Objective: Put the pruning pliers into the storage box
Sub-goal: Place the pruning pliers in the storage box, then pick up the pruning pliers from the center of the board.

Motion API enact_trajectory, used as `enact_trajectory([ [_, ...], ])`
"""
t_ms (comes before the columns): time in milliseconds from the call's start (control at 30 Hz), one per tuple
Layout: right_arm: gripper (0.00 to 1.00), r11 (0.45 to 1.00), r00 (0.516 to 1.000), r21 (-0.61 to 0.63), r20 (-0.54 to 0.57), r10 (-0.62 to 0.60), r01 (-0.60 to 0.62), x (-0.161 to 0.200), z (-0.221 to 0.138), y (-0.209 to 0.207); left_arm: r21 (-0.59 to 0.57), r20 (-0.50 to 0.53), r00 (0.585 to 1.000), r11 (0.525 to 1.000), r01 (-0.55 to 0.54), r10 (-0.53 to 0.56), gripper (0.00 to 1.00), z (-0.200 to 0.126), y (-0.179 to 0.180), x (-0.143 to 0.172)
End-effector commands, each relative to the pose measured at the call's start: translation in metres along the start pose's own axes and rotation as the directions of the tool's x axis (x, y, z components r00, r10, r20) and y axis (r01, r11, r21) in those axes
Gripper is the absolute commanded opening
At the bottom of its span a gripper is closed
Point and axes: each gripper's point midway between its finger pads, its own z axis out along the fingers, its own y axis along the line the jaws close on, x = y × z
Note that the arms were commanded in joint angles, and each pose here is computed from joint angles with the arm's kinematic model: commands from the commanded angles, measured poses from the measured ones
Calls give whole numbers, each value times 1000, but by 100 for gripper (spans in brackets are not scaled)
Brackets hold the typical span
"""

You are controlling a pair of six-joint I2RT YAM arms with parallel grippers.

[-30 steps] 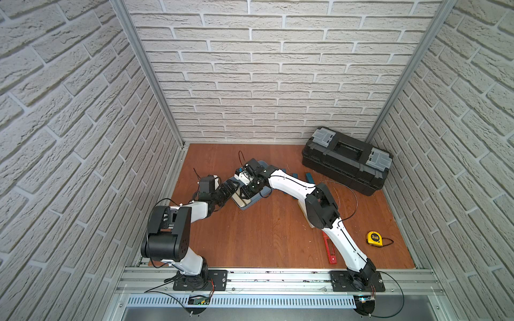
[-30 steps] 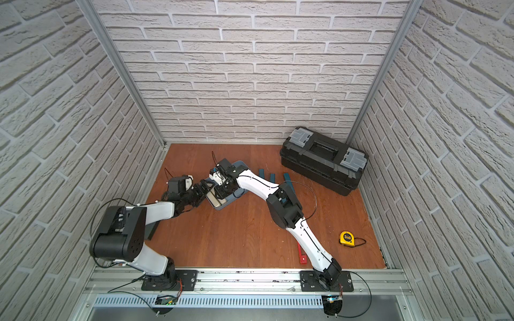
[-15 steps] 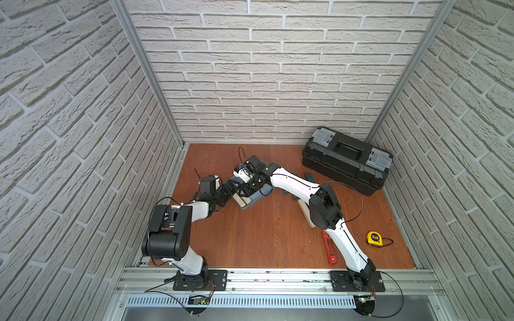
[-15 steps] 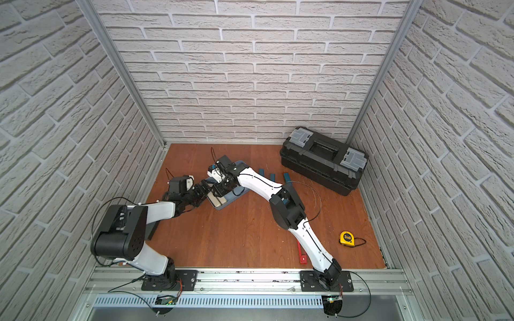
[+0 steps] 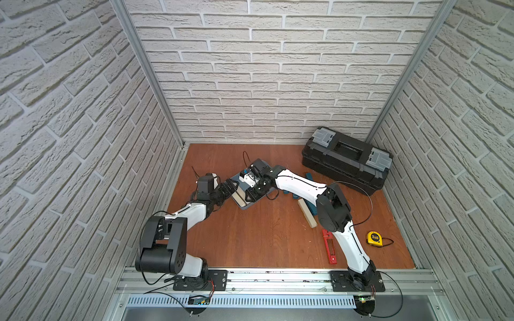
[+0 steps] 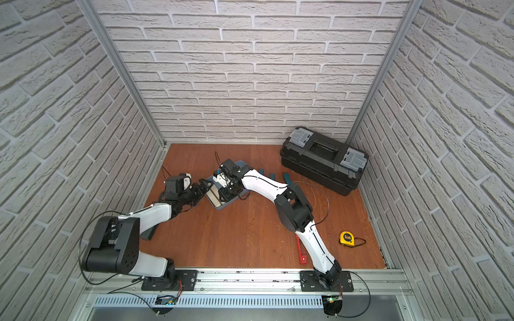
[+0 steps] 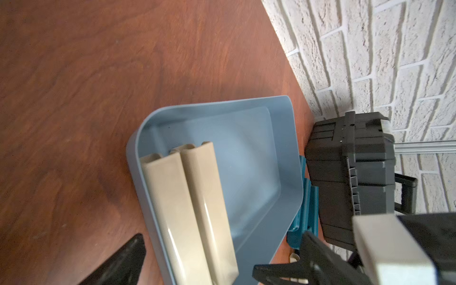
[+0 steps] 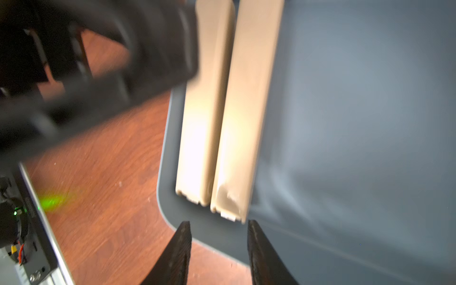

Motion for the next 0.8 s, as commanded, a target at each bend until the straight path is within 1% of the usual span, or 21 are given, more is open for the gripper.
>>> enact_trajectory([
  [0,40,999,995,20,96,-34,32,-18,-37,7,-11,17,999,1000,-27,27,98,-12,-1,-4],
  [200,41,997,993,78,115,-2,-7,-4,-61,-11,0,-14,999,999,-42,42,98,-36,-11,9],
  [333,40,989,992,139,124,26,-44,16,-84,-30,-7,-69,996,999,-52,52,98,-53,-13,29],
  [433,40,981,989,175,134,57,-81,35,-99,-44,32,-103,993,998,-60,63,98,-61,-19,45],
  [600,40,966,985,215,126,117,-142,68,-113,-59,94,-163,982,992,-81,95,98,-66,-29,69],
  [767,40,944,981,273,95,166,-186,107,-118,-66,144,-215,966,983,-115,145,98,-62,-41,91],
])
